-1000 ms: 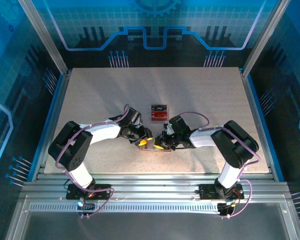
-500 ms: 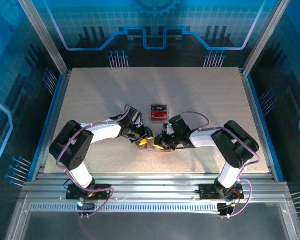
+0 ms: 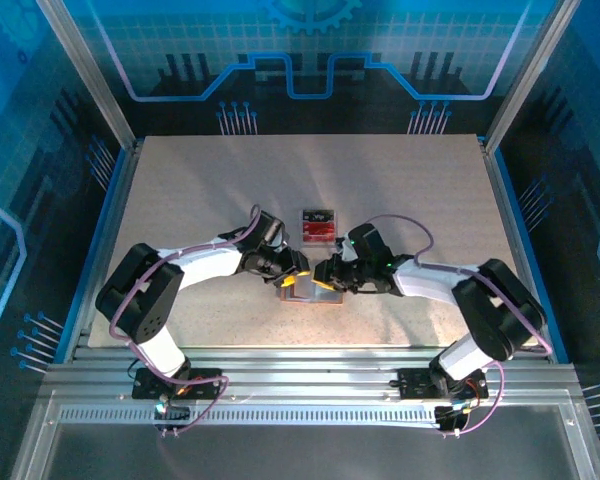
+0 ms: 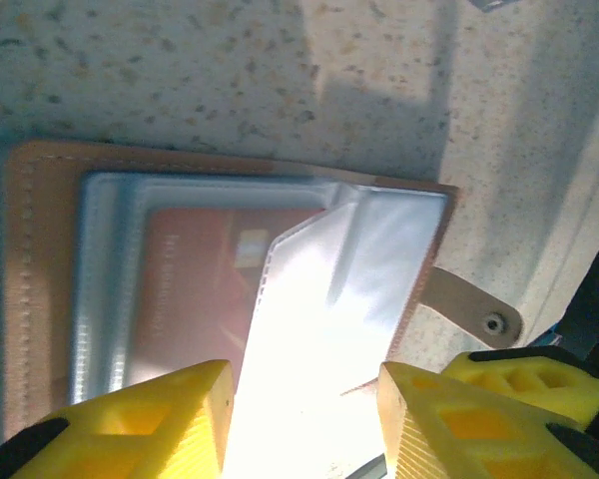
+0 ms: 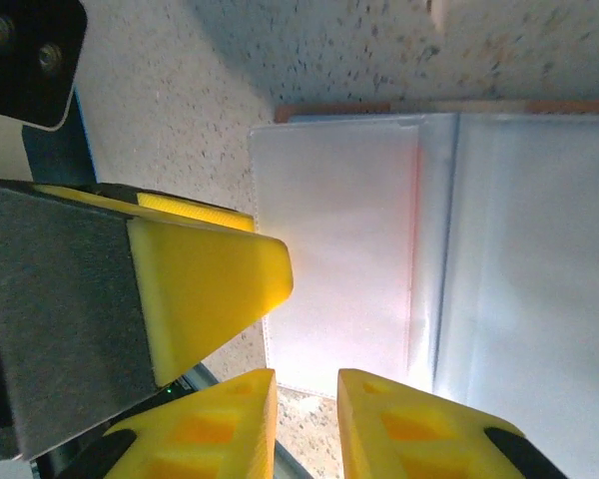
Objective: Take the credit cards out of the card holder
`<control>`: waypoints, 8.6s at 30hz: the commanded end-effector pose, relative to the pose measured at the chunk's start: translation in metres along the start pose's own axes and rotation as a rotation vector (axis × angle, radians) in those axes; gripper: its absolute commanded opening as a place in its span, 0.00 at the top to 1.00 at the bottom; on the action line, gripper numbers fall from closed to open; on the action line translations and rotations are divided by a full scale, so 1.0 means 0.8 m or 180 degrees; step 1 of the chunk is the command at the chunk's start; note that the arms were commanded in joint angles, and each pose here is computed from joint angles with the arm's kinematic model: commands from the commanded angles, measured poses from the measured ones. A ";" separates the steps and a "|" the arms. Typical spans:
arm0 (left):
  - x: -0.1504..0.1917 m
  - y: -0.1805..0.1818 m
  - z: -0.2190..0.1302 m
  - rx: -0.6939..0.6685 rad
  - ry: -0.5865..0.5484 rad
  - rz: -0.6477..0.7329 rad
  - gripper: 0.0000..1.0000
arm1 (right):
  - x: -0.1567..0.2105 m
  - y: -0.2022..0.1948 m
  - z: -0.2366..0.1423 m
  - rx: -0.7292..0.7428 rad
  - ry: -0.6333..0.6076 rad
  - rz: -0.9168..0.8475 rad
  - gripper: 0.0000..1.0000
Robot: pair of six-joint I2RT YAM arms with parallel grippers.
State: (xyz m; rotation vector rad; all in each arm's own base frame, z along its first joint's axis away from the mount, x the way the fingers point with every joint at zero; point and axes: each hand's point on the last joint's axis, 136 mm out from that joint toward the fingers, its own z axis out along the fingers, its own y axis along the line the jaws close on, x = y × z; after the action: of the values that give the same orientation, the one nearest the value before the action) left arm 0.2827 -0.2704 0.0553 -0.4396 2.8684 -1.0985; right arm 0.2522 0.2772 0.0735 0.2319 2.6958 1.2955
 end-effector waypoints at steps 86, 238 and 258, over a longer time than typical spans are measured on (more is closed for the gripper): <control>0.007 0.049 0.009 -0.0289 0.0130 -0.0043 0.86 | 0.002 -0.025 0.066 0.0441 0.0347 0.0069 0.84; 0.003 0.075 -0.012 -0.0577 0.0027 -0.0015 0.88 | 0.005 -0.005 0.057 0.0820 0.0452 -0.0313 0.74; 0.004 0.071 -0.012 -0.0580 0.0082 0.0038 0.97 | -0.002 -0.013 0.053 0.0641 0.0357 -0.0179 0.72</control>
State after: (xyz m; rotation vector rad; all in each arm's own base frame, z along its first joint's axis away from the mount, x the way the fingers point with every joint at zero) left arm 0.2658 -0.2296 0.0288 -0.4306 2.9769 -0.8874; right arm 0.2607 0.3034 0.0357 0.0941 2.9159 1.0191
